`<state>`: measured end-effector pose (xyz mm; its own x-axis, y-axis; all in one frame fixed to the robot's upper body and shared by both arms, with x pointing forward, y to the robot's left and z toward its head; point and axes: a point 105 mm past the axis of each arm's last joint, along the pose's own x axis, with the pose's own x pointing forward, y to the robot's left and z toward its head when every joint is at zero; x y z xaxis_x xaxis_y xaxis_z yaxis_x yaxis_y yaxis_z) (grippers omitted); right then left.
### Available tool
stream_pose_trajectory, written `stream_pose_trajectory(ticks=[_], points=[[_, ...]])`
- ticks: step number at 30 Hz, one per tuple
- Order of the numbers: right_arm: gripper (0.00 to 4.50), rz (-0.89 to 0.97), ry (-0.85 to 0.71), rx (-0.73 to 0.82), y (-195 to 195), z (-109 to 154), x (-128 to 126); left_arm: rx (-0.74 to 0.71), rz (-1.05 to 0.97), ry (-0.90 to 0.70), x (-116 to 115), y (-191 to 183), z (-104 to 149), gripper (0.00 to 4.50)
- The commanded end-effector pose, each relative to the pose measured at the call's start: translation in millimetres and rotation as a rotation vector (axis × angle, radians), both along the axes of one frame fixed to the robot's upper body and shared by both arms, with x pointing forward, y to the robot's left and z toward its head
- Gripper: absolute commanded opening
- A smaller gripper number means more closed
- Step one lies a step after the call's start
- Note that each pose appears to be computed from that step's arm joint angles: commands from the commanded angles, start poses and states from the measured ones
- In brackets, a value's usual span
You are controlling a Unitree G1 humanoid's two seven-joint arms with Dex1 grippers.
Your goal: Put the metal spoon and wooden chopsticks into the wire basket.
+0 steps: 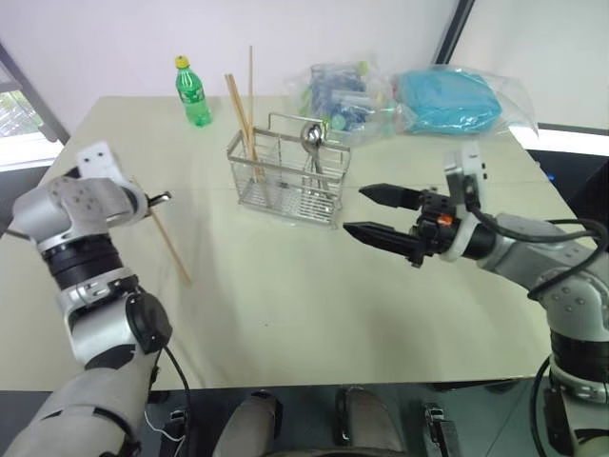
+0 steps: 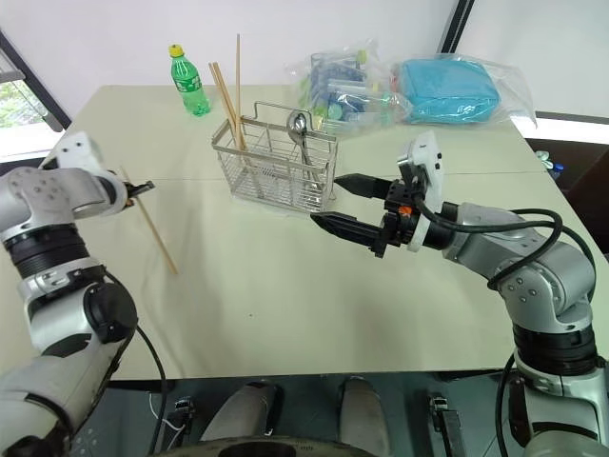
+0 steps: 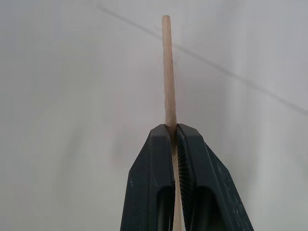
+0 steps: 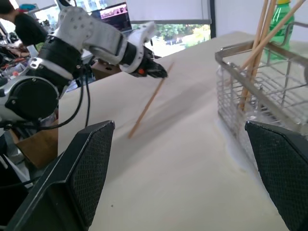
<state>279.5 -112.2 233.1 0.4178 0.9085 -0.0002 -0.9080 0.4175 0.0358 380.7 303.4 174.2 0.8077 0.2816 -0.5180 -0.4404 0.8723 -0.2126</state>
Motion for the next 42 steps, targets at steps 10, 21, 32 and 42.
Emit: stream_pose_trajectory(ticks=[10, 21, 32, 42], points=[[4.5, -0.094, -0.123, 0.011, -16, 30, 23, 0.072, 0.036, -0.651, -4, 14, 107, 0.08], [4.5, -0.123, -0.155, 0.024, -13, 37, 26, -0.074, -0.463, -1.157, 17, -75, 221, 0.08], [4.5, -0.191, -0.152, 0.058, -14, 34, 20, 0.14, -0.817, -1.069, 52, -172, 188, 0.08], [4.5, -0.256, -0.135, 0.068, -25, 33, 21, 0.164, -0.889, -1.041, 54, -195, 161, 2.02]])
